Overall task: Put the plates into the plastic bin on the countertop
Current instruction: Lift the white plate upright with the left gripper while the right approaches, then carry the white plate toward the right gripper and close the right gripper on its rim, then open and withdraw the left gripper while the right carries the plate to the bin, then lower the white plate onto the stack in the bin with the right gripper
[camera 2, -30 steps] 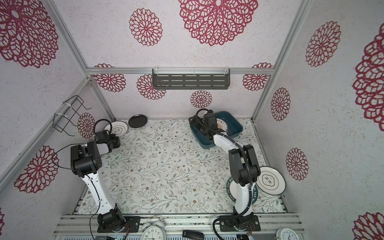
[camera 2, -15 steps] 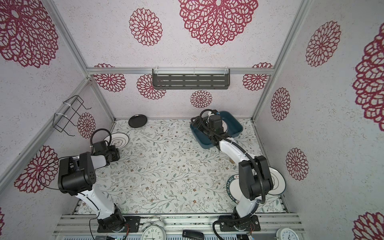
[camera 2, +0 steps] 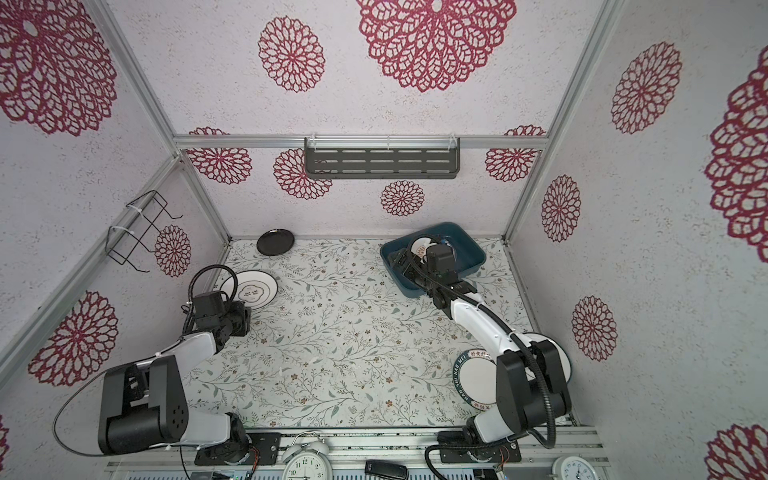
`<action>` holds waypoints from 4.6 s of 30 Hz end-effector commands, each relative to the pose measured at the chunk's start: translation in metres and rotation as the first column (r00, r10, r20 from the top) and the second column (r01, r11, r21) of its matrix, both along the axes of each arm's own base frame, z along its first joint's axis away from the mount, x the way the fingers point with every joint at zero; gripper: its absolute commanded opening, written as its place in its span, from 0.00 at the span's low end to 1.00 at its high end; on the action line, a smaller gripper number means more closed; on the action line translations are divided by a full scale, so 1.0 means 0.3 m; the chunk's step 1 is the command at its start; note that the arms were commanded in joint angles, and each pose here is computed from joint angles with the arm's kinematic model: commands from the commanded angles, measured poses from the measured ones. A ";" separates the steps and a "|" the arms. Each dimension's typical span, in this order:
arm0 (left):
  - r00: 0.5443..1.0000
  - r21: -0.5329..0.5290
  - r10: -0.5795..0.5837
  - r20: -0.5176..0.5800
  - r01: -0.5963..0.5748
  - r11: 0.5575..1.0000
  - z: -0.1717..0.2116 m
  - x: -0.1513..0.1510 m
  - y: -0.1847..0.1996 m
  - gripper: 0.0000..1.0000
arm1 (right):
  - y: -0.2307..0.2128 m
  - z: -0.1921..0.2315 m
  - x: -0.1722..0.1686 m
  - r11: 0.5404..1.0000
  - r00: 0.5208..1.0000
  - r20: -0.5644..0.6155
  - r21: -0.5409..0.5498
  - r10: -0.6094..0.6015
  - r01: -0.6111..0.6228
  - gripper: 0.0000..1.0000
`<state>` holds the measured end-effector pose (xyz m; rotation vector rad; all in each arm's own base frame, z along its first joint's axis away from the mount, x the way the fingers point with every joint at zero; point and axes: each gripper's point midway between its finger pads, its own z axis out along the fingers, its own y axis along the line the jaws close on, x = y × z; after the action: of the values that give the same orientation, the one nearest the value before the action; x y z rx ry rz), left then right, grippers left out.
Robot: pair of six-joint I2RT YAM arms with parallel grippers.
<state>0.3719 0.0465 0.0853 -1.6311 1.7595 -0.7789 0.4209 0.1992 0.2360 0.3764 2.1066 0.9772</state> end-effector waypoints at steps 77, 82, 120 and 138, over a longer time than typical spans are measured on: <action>0.592 0.530 -0.789 0.162 0.623 0.576 0.617 0.119 -0.806 0.97 | -0.009 -0.055 0.093 0.990 0.991 -0.096 0.122 0.088 -0.076 0.00; 0.527 0.557 -0.831 0.179 0.642 0.527 0.636 0.154 -0.860 0.97 | -0.117 -0.048 0.144 0.993 0.995 -0.100 0.113 -0.009 0.020 0.00; 0.696 0.689 -0.715 0.058 0.491 0.534 0.628 0.368 -0.532 0.97 | -0.607 -0.210 0.547 0.878 0.878 -0.132 0.080 -0.460 0.472 0.00; 0.708 0.640 -0.699 0.101 0.492 0.591 0.584 0.459 -0.508 0.97 | -0.576 -0.329 0.565 0.891 0.870 -0.229 0.027 -0.436 0.453 0.00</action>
<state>0.5000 -0.1037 0.2459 -0.4366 2.0746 -0.6269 0.5814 0.0207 0.1145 1.0433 2.0707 0.7325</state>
